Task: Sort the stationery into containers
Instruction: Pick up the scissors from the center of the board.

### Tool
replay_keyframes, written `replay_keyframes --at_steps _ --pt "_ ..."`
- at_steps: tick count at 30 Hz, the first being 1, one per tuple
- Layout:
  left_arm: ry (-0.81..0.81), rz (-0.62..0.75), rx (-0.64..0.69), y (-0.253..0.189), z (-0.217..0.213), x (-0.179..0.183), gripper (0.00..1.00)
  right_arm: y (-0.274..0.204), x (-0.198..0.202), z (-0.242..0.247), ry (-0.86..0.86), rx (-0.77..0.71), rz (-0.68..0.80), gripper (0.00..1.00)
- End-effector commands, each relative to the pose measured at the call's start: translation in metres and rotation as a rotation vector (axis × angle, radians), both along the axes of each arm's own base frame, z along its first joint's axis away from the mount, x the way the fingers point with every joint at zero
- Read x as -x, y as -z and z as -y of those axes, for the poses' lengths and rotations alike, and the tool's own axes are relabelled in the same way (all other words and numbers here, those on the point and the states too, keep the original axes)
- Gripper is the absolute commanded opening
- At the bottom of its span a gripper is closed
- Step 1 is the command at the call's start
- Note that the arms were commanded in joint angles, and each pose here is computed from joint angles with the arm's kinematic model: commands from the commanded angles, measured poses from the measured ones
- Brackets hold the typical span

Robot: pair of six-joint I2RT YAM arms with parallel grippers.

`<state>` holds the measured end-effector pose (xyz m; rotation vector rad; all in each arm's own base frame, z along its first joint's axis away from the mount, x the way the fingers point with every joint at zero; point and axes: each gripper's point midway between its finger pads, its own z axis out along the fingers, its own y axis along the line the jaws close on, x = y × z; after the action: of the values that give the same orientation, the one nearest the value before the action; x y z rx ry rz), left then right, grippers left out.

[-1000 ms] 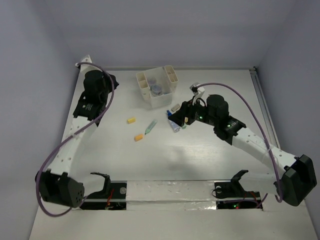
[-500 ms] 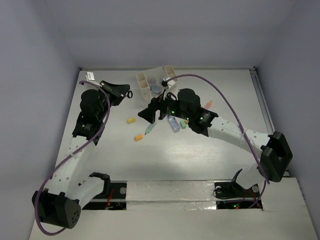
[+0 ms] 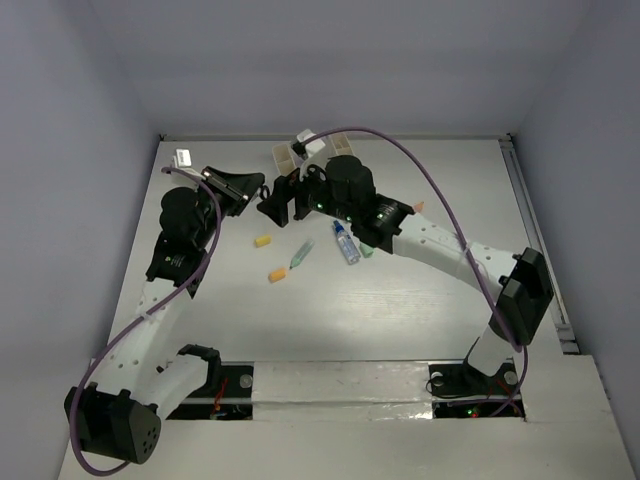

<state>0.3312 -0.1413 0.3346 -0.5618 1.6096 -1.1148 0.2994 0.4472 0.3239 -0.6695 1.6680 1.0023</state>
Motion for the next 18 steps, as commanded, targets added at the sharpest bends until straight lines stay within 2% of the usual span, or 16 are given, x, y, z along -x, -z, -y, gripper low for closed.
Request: replay_keyframes --at_steps 1,6,9,10,12,13,18 --pt "0.029 0.088 0.029 -0.023 0.003 0.004 0.0 -0.019 -0.011 -0.003 0.028 0.001 0.056 0.79" --pt "0.039 0.096 0.026 -0.024 0.005 0.007 0.0 -0.008 -0.022 -0.006 0.061 0.047 0.041 0.73" --pt "0.039 0.102 0.024 -0.026 0.004 0.009 0.0 -0.008 -0.024 -0.008 0.067 0.044 0.042 0.55" --pt "0.041 0.103 0.021 -0.026 0.004 0.01 0.0 -0.009 -0.024 -0.008 0.067 0.042 0.044 0.47" --pt "0.037 0.106 0.018 -0.027 0.003 0.011 0.0 -0.012 -0.025 -0.007 0.077 0.032 0.047 0.4" --pt "0.037 0.106 0.017 -0.027 0.003 0.011 0.0 -0.013 -0.025 -0.007 0.079 0.029 0.048 0.3" --pt "0.035 0.103 -0.002 -0.023 0.002 0.013 0.0 -0.021 -0.028 -0.003 0.106 -0.001 0.057 0.06"
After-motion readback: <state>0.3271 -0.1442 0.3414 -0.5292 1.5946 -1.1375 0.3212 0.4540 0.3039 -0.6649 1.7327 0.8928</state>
